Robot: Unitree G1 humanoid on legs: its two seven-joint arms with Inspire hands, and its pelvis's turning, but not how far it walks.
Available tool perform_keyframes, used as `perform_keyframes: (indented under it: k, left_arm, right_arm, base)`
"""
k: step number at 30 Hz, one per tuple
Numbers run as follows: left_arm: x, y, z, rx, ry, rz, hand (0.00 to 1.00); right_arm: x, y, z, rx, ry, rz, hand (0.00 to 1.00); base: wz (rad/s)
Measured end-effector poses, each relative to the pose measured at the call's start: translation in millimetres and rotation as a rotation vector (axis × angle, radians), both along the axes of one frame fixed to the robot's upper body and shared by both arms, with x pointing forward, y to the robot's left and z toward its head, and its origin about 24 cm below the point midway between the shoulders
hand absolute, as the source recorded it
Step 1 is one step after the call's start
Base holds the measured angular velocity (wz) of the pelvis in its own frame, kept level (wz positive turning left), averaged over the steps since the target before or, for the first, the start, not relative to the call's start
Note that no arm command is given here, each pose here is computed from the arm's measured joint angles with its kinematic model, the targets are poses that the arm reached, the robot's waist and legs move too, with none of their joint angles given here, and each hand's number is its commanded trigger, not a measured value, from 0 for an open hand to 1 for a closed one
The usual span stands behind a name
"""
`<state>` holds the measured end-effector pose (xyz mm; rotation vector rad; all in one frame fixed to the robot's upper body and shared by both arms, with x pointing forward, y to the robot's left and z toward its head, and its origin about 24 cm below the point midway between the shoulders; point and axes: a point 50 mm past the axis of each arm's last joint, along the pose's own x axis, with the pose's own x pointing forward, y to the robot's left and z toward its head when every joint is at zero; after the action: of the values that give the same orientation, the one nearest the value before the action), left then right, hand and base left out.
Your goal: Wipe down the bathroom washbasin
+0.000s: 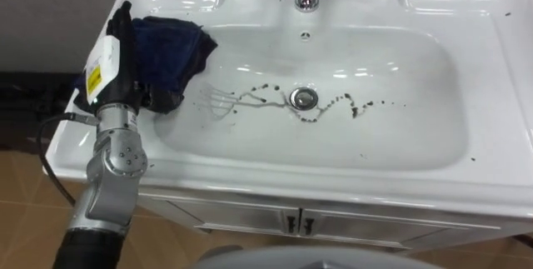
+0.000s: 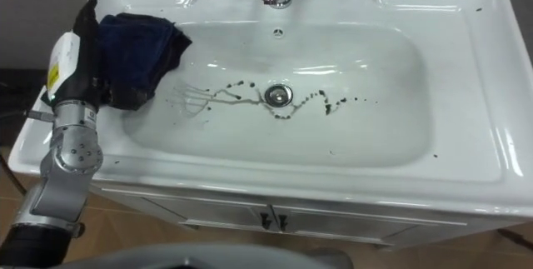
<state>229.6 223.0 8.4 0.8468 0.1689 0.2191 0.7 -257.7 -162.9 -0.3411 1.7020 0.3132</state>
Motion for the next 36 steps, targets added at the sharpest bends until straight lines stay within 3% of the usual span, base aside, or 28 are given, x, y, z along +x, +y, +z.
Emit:
perform_keyframes:
  k: [36]
  left_arm:
    - [-6.1, 3.5, -23.0, -0.008, 0.128, 0.01, 0.0]
  right_arm:
    - [6.2, 0.4, -0.3, -0.01, -0.028, -0.019, 0.0]
  base:
    - [0.0]
